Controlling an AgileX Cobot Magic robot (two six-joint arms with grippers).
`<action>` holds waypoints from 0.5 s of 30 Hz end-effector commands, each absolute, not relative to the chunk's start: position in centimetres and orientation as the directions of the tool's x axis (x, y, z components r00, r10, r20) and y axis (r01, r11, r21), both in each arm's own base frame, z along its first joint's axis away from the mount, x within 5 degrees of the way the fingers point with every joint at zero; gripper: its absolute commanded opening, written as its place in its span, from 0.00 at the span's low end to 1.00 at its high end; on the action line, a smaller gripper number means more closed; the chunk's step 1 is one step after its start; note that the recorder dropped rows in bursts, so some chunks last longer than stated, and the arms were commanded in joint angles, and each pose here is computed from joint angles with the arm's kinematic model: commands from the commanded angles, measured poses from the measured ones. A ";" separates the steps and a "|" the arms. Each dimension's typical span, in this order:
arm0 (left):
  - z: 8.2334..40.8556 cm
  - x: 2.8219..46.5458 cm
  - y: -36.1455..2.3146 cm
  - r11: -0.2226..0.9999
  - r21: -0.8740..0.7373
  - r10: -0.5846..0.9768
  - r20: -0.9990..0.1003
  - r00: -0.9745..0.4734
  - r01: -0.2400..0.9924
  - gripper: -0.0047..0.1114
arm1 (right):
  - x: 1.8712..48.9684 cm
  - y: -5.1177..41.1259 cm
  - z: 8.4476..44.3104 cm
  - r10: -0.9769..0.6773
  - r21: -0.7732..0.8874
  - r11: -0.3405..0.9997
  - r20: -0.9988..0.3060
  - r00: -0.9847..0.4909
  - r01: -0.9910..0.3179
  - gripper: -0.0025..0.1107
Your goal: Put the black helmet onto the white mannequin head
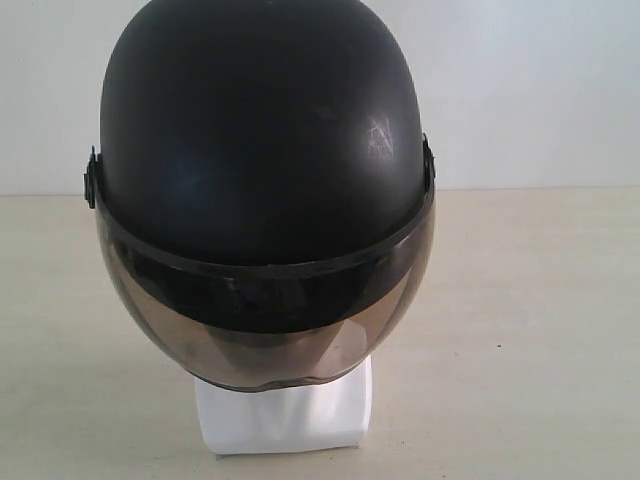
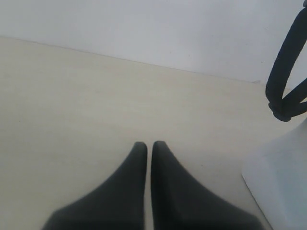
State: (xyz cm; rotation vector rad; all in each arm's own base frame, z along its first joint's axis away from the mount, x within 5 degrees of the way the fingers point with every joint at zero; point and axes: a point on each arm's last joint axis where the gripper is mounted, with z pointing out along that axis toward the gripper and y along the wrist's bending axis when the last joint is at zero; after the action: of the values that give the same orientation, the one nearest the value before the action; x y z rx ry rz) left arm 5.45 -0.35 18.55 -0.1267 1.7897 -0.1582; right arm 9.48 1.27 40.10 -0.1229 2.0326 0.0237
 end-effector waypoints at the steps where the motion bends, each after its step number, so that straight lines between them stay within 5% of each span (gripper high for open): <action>1: 18.6 5.4 -0.4 0.984 -0.180 -0.175 -0.960 -0.217 0.003 0.08 | 11.4 3.7 40.0 -0.015 0.017 0.964 -0.993 -0.117 -0.265 0.02; 5: 18.6 5.4 -0.4 0.984 -0.180 -0.175 -0.960 -0.217 0.003 0.08 | 12.2 5.6 37.5 0.084 0.045 0.904 -0.994 0.074 -0.425 0.02; 15: 18.6 5.4 -0.4 0.984 -0.180 -0.175 -0.960 -0.217 0.003 0.08 | 10.8 4.8 29.8 0.262 0.244 0.879 -0.965 -0.014 -0.410 0.02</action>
State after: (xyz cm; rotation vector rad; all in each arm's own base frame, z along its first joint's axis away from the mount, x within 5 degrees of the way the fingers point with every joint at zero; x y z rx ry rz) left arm 5.45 -0.35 18.55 -0.1267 1.7897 -0.1582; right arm 11.42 5.34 30.99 -0.1713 1.5015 0.5270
